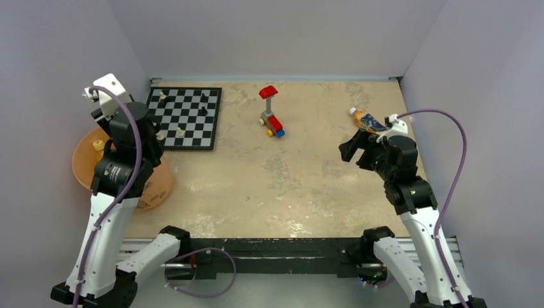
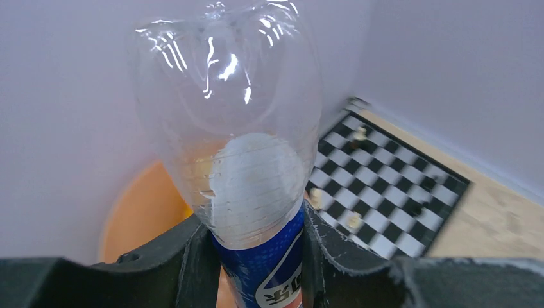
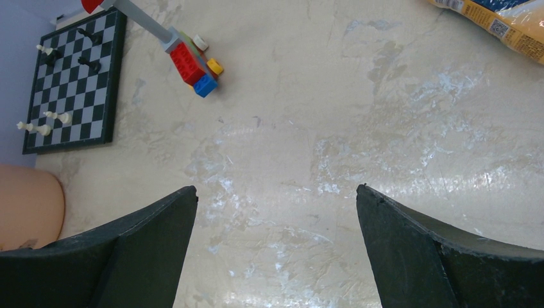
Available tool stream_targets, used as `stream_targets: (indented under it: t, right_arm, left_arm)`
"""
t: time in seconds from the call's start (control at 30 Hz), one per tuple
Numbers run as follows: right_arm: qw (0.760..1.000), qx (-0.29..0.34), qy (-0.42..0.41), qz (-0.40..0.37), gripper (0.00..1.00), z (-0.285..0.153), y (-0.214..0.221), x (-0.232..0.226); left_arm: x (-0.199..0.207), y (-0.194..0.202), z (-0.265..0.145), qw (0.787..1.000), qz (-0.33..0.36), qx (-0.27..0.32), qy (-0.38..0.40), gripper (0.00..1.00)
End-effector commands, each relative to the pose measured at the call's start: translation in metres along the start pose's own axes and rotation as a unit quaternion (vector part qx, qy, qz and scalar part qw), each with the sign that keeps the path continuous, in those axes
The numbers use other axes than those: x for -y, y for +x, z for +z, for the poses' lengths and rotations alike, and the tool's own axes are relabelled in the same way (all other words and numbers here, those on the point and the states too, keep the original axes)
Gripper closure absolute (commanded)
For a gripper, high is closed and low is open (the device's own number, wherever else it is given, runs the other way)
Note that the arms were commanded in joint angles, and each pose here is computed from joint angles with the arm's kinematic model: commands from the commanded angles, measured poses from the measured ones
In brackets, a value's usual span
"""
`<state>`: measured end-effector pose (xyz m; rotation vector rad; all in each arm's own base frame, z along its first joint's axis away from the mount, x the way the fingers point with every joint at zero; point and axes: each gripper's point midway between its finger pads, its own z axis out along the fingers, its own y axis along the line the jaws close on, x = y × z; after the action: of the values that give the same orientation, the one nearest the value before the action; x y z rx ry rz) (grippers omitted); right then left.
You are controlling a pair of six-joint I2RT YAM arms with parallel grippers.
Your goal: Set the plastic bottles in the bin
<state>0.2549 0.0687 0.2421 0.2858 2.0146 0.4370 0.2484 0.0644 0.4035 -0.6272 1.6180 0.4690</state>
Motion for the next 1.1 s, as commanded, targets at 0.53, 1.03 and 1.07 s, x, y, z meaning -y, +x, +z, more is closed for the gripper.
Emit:
stream_targets:
  t: [0.53,1.03,1.07]
  right_arm:
    - [1.000,0.014,0.000,-0.007,0.01,-0.008,-0.001,0.003]
    - [1.000,0.014,-0.011,-0.003,0.01,0.002,-0.004,-0.003]
    - [1.000,0.013,-0.012,-0.004,0.01,0.004,-0.005,-0.004]
  left_arm:
    - [-0.094,-0.021,0.043,0.957,0.097,0.048,-0.269,0.20]
    - [0.002,0.008,0.009,0.994,0.046,-0.092,-0.028,0.00]
    - [0.024,0.019,0.003,0.992,0.051,-0.112,0.003,0.00]
